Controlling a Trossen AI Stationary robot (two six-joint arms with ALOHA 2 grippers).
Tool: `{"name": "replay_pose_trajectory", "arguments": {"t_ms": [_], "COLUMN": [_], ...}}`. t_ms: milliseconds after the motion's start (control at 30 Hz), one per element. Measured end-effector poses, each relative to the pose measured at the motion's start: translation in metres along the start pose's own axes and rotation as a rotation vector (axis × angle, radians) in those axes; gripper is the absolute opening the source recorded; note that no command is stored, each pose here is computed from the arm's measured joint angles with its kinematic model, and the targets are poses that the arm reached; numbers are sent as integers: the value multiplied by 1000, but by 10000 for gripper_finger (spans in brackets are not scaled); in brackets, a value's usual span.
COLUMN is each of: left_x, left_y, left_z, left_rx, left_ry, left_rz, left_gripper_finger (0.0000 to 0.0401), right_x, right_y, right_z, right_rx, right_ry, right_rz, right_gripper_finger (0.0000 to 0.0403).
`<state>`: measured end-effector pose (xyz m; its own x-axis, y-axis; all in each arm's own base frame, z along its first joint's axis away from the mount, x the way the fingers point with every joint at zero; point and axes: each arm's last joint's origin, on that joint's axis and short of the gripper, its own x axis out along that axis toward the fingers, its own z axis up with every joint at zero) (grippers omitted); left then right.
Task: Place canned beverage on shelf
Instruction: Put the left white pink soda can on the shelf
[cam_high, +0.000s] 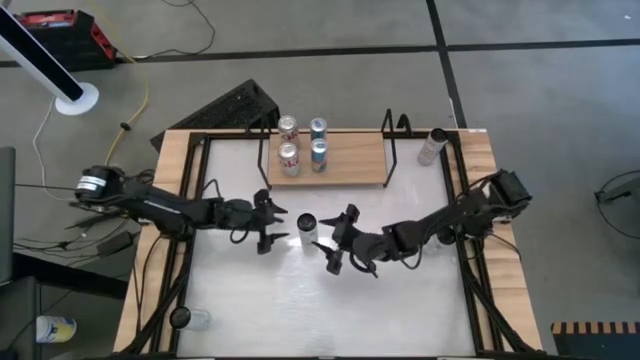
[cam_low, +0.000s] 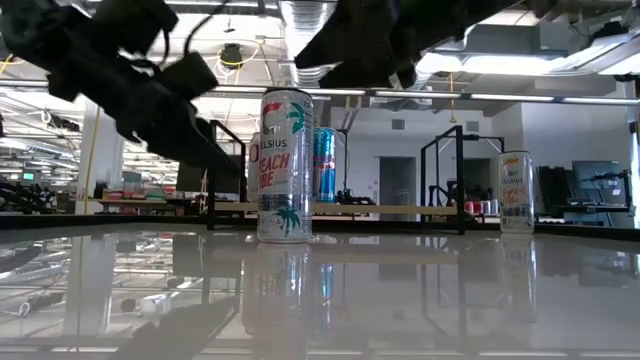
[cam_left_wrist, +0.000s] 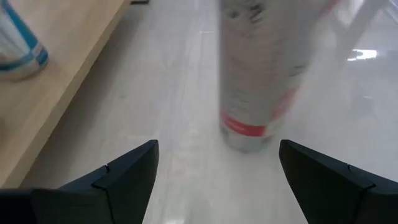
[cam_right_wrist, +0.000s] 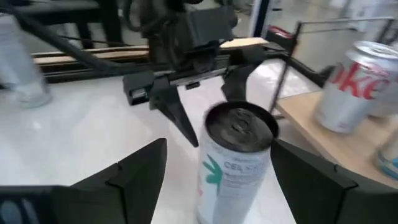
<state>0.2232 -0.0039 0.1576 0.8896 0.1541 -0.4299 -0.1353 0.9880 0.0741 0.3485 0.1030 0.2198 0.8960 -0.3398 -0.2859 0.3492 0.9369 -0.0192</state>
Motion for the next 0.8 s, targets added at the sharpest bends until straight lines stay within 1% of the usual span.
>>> {"name": "replay_pose_trajectory", "arguments": {"t_ms": [133,267,300,400,500,667,800], "left_x": [12,21,23,28,32,33,32], "left_y": [6,5,4,3,2,0,-1], "left_z": [-6,-9,-9,-10,-9,-4,-2], "left_rx": [-35,-51,-59,-71,-71,-78,-87], "left_ry": [12,-22,-31,-39,-36,-54,-71], "left_rz": [26,-8,-18,-30,-46,-99,-156], "left_gripper_finger": [315,313,310,291,266,225,199], "right_x": [3,9,9,15,20,33,40], "right_y": [4,6,5,8,9,12,12], "right_z": [-7,-14,-17,-23,-36,-40,-41], "right_rx": [33,63,52,82,49,42,34], "right_ry": [-7,-3,9,7,35,32,33], "right_rz": [-51,-71,-86,-97,-137,-145,-177], "right_gripper_finger": [311,311,311,311,311,311,311]}}
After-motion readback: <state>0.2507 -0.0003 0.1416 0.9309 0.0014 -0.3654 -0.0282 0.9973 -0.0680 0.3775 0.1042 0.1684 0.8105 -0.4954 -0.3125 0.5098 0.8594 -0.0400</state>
